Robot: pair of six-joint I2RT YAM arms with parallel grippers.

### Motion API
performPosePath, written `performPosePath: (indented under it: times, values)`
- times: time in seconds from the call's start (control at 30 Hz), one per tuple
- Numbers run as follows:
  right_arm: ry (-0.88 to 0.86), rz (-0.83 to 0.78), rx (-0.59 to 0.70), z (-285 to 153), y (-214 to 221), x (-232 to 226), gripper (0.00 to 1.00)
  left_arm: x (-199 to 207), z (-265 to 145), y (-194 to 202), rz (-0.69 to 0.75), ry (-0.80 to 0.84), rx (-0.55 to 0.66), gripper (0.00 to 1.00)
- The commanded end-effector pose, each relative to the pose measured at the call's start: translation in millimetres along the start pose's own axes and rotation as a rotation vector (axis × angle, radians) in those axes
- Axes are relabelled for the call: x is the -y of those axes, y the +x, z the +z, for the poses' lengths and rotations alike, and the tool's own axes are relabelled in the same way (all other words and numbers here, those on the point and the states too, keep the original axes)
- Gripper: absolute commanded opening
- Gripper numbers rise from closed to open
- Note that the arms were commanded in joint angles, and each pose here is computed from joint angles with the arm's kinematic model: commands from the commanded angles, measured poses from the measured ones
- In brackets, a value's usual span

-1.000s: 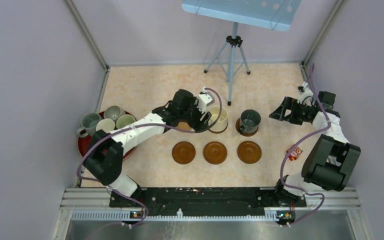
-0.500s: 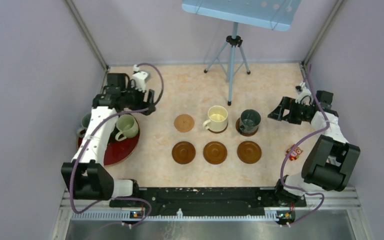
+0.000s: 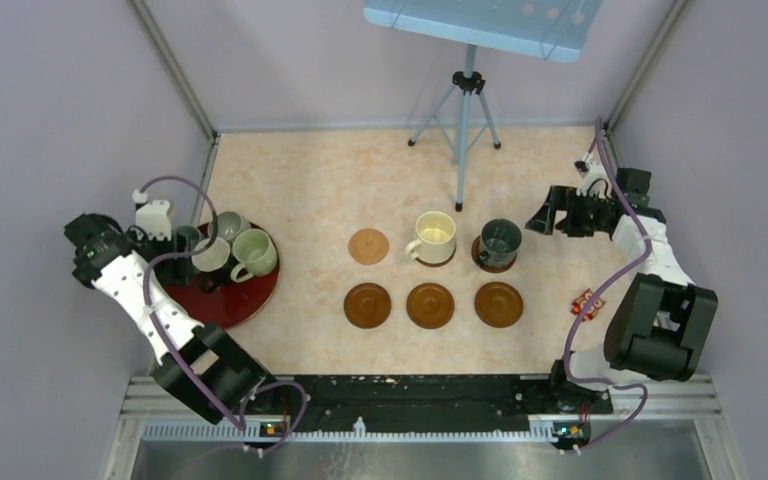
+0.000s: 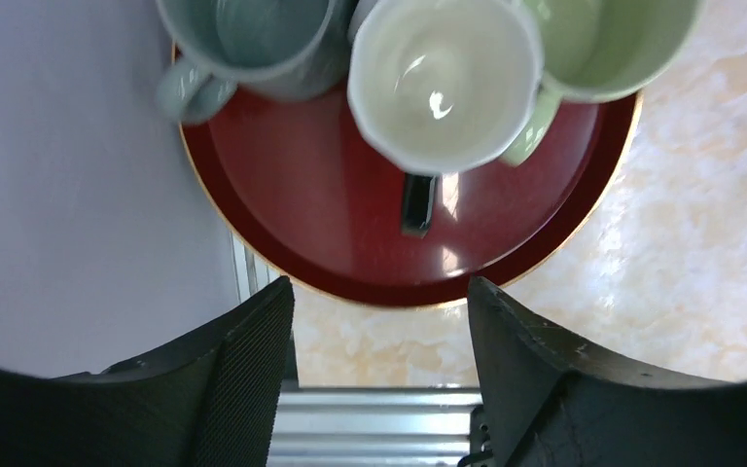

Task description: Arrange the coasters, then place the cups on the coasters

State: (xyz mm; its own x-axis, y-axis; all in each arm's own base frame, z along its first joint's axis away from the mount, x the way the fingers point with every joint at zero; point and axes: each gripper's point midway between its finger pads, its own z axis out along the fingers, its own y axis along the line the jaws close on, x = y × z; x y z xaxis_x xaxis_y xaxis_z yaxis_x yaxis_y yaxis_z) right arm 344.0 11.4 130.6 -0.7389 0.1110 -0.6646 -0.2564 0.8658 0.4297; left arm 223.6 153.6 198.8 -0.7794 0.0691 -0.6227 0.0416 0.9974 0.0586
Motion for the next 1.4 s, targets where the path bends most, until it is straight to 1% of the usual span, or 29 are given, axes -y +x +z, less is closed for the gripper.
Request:
performPosePath:
  times: [0.0, 0.1, 0.2, 0.3, 0.5, 0.7, 0.97, 1.17, 1.3, 1.37]
  values:
    - [0.011, -0.038, 0.044, -5, -20, -3, 0.99, -14, 8, 35, 0.046, 0.043, -0.026, 0.7]
    - [0.017, -0.034, 0.038, -5, -18, -2, 0.99, -15, 19, 49, 0.032, 0.08, -0.044, 0.67]
    - [0.026, -0.038, 0.038, -6, -18, -1, 0.99, -11, 30, 55, 0.042, 0.125, -0.044, 0.66]
    - [0.03, -0.04, 0.037, -6, -18, -1, 0.99, -8, 39, 56, 0.064, 0.154, -0.018, 0.66]
    - [0.033, -0.036, 0.033, -5, -17, 0, 0.99, -10, 54, 51, 0.056, 0.186, 0.021, 0.66]
    - [0.042, -0.036, 0.031, -5, -16, 3, 0.99, -5, 82, 56, 0.06, 0.205, -0.012, 0.62]
    - [0.048, -0.032, 0.02, -2, -13, 6, 0.99, -5, 106, 53, 0.062, 0.201, -0.026, 0.53]
    - [0.045, -0.026, 0.014, 1, -12, 8, 0.99, -5, 119, 60, 0.047, 0.212, -0.05, 0.46]
    - [0.045, -0.024, 0.01, 2, -11, 9, 0.99, -5, 124, 64, 0.04, 0.22, -0.063, 0.43]
    - [0.045, -0.023, 0.008, 3, -10, 9, 0.99, -6, 124, 63, 0.041, 0.218, -0.06, 0.39]
